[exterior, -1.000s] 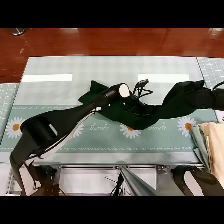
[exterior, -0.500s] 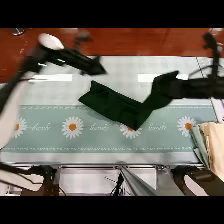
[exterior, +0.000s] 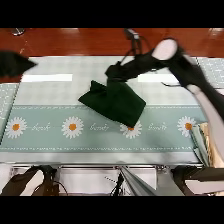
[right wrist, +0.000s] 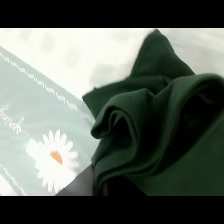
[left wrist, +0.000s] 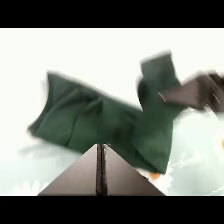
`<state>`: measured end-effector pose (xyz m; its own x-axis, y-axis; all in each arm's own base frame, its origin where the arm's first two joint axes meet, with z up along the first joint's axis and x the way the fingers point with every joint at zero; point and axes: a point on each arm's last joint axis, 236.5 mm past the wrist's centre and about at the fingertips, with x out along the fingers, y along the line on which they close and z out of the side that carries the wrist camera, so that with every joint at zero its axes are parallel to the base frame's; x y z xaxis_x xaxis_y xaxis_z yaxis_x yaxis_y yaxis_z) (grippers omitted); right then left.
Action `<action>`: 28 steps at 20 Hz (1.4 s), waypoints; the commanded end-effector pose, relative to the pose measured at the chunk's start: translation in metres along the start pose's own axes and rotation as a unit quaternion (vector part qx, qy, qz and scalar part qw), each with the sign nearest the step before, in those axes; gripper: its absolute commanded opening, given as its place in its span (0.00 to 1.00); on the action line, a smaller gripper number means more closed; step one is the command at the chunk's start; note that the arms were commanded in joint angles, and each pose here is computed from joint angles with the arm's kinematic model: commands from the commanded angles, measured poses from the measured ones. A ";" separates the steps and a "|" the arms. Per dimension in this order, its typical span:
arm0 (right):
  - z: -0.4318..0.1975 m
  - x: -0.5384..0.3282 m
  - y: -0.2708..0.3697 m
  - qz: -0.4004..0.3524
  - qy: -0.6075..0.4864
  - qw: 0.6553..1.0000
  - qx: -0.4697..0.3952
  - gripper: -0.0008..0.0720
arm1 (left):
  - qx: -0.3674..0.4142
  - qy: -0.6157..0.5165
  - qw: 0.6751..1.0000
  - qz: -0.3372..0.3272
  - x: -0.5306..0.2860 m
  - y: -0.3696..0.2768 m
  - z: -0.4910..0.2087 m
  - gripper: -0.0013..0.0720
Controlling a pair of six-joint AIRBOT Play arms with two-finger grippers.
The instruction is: Fold the shirts.
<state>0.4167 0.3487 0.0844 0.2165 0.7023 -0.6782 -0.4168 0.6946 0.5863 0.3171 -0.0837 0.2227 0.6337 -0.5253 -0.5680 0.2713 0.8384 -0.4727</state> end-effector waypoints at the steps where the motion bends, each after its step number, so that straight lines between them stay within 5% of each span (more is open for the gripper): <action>1: 0.008 0.069 0.002 0.034 0.020 0.999 0.031 0.06 | -0.014 -0.013 1.000 0.022 -0.014 -0.002 -0.062 0.07; 4: 0.009 0.095 0.008 0.084 0.029 0.992 0.085 0.06 | -0.052 -0.002 0.998 0.021 0.000 0.008 -0.106 0.07; 5: 0.007 0.101 0.010 0.099 0.033 0.989 0.105 0.26 | -0.069 0.006 0.997 0.017 0.007 0.011 -0.119 0.07; 6: 0.002 0.104 0.016 0.117 0.044 0.985 0.119 0.68 | -0.085 0.018 0.996 0.009 0.014 0.013 -0.132 0.07; 7: -0.006 0.103 0.021 0.132 0.062 0.983 0.114 0.87 | -0.100 0.028 0.995 -0.002 0.021 0.013 -0.141 0.07; 12: -0.036 0.016 -0.027 0.065 0.162 0.983 0.055 0.87 | -0.136 0.026 0.990 -0.004 0.038 0.026 -0.153 0.07; 16: -0.041 -0.121 -0.113 -0.181 0.118 0.976 0.010 0.87 | -0.136 -0.001 0.991 0.005 0.039 0.032 -0.141 0.07; 19: -0.072 -0.175 -0.144 -0.268 -0.015 0.961 0.070 0.87 | -0.135 -0.023 0.991 0.013 0.038 0.038 -0.131 0.07; 24: -0.178 -0.111 -0.164 -0.156 -0.156 0.915 0.337 0.87 | -0.134 -0.055 0.989 0.025 0.037 0.045 -0.117 0.07; 28: -0.204 -0.051 -0.150 -0.092 -0.080 0.930 0.348 0.87 | -0.127 -0.057 0.990 0.027 0.038 0.047 -0.115 0.07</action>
<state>0.2959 0.1571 -0.0328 0.3809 0.4659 -0.7987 0.2440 0.7825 0.5728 0.2673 -0.0836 0.1008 0.7146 -0.4586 -0.5283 0.0471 0.7850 -0.6177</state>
